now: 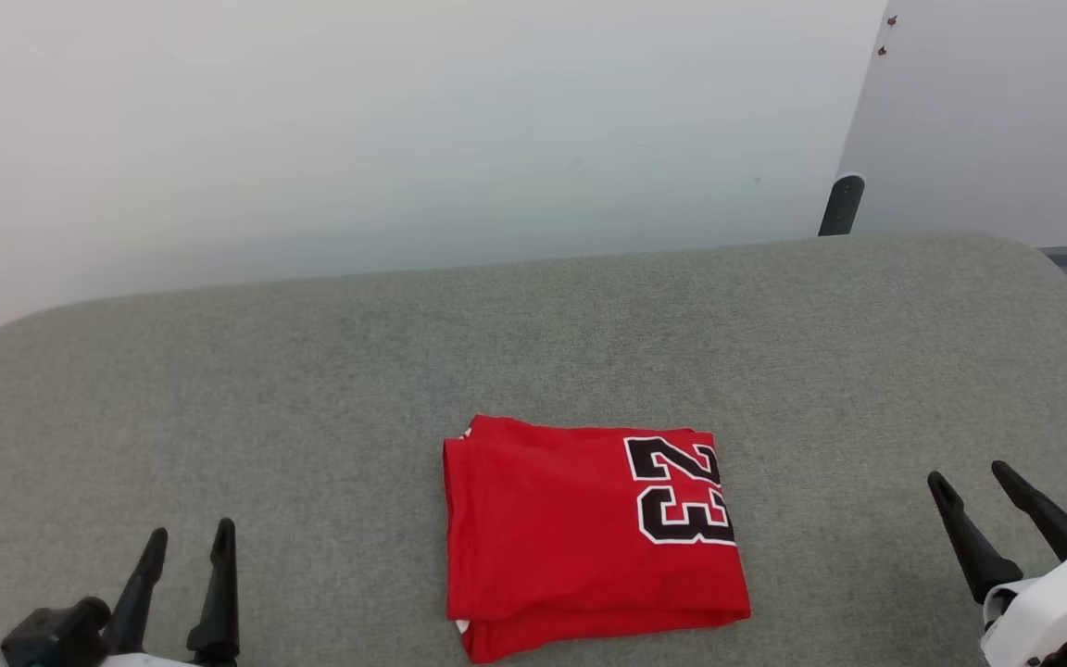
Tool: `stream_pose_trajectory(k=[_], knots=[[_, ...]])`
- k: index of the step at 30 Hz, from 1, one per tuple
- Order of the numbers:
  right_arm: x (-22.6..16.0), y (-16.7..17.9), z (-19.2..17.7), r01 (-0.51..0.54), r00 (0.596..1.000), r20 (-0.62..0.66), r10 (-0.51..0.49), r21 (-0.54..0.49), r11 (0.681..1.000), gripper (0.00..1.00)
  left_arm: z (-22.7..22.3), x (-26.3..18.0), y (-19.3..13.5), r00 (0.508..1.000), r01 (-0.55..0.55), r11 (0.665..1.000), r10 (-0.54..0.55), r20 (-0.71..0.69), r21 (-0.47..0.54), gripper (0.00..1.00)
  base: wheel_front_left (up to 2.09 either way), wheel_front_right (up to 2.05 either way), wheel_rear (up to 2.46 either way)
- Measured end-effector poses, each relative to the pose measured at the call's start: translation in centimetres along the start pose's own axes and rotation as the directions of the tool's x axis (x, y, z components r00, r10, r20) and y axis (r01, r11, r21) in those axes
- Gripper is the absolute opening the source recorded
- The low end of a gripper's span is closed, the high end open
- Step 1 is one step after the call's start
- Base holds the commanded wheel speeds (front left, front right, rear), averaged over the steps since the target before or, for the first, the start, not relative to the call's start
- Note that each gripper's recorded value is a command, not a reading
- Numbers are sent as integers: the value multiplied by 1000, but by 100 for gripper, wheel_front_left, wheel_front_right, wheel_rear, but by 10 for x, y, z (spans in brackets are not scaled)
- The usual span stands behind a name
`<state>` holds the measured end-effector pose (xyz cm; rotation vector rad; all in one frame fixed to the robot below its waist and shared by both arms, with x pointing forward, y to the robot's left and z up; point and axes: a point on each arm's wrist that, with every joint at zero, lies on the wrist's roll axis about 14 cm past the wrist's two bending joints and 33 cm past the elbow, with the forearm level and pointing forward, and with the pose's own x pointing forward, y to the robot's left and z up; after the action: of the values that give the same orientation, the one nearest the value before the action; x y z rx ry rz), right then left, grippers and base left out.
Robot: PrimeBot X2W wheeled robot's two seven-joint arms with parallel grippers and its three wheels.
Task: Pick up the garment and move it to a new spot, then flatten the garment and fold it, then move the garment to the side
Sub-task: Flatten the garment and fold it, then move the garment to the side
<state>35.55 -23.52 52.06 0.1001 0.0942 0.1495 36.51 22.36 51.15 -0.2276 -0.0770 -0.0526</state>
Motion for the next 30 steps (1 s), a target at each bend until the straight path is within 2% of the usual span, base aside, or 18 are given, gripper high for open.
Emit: stream_pose_trajectory(k=[9,17,22,30], knots=[[4,7,-4,-18,1000,-22,18,-4,1000,100,-1,-3,1,1000,-6,1000,6,-2,1,100,0,0,0],[24,39,-13,-110,991,-81,111,8,994,100,4,-9,16,999,-43,999,43,6,24,100,0,0,0],[41,64,-25,-184,971,-150,185,18,983,100,7,-16,28,997,-79,996,79,3,31,100,0,0,0],[70,86,-52,-251,922,-301,244,16,968,100,11,-24,44,991,-135,990,135,7,30,100,0,0,0]])
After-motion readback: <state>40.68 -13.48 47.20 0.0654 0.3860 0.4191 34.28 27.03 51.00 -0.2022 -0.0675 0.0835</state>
